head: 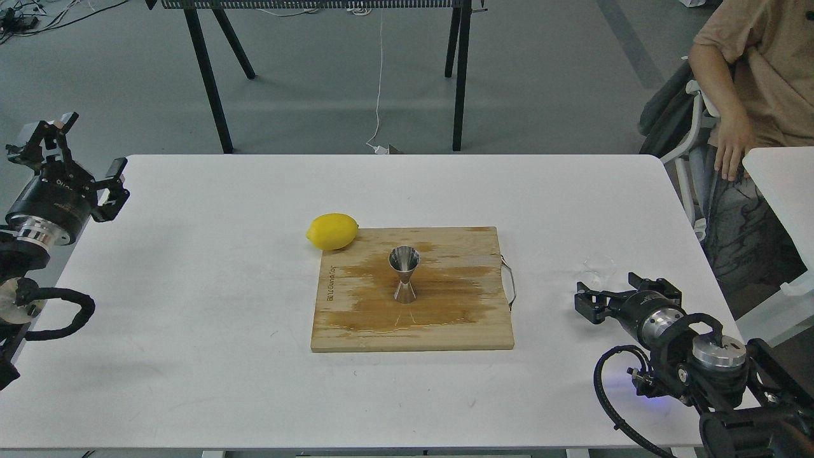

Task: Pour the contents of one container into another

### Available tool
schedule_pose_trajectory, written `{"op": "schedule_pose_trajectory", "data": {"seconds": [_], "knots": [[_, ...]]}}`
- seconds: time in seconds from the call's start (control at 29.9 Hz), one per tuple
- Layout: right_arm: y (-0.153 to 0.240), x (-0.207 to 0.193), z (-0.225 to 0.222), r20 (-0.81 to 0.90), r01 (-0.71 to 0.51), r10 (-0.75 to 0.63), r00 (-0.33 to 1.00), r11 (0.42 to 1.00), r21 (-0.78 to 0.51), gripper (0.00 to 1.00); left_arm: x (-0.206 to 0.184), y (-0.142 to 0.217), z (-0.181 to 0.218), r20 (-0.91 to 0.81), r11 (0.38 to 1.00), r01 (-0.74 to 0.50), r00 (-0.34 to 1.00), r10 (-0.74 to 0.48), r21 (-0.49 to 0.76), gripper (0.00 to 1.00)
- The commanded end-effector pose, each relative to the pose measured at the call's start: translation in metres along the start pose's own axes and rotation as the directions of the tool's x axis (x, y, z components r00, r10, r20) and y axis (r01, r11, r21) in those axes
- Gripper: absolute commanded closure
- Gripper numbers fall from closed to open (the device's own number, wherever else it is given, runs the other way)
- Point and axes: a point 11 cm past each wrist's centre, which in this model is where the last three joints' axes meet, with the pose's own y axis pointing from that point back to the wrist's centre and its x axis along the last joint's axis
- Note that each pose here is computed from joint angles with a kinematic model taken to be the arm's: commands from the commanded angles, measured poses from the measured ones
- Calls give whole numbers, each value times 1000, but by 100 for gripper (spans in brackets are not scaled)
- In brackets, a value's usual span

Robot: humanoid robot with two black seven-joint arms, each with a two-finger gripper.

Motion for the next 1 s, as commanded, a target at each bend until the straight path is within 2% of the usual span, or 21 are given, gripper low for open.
{"op": "schedule_pose_trajectory", "data": {"seconds": [0.0, 0.33, 0.6, 0.97], "knots": [[-3, -4, -2, -2, 3, -3, 1000, 1000, 6, 1, 0, 0, 0, 1, 1000, -1, 1000, 1, 0, 3], [-10, -7, 6, -27, -4, 4, 1000, 1000, -5, 5, 5, 2, 0, 6, 1000, -14, 1000, 14, 3, 3], [-11, -5, 8, -25, -6, 6, 1000, 1000, -5, 19, 2, 1, -3, 0, 1000, -10, 1000, 10, 6, 3], [-13, -6, 5, -26, -10, 10, 1000, 1000, 3, 29, 3, 2, -8, -3, 1000, -20, 1000, 20, 12, 3]]}}
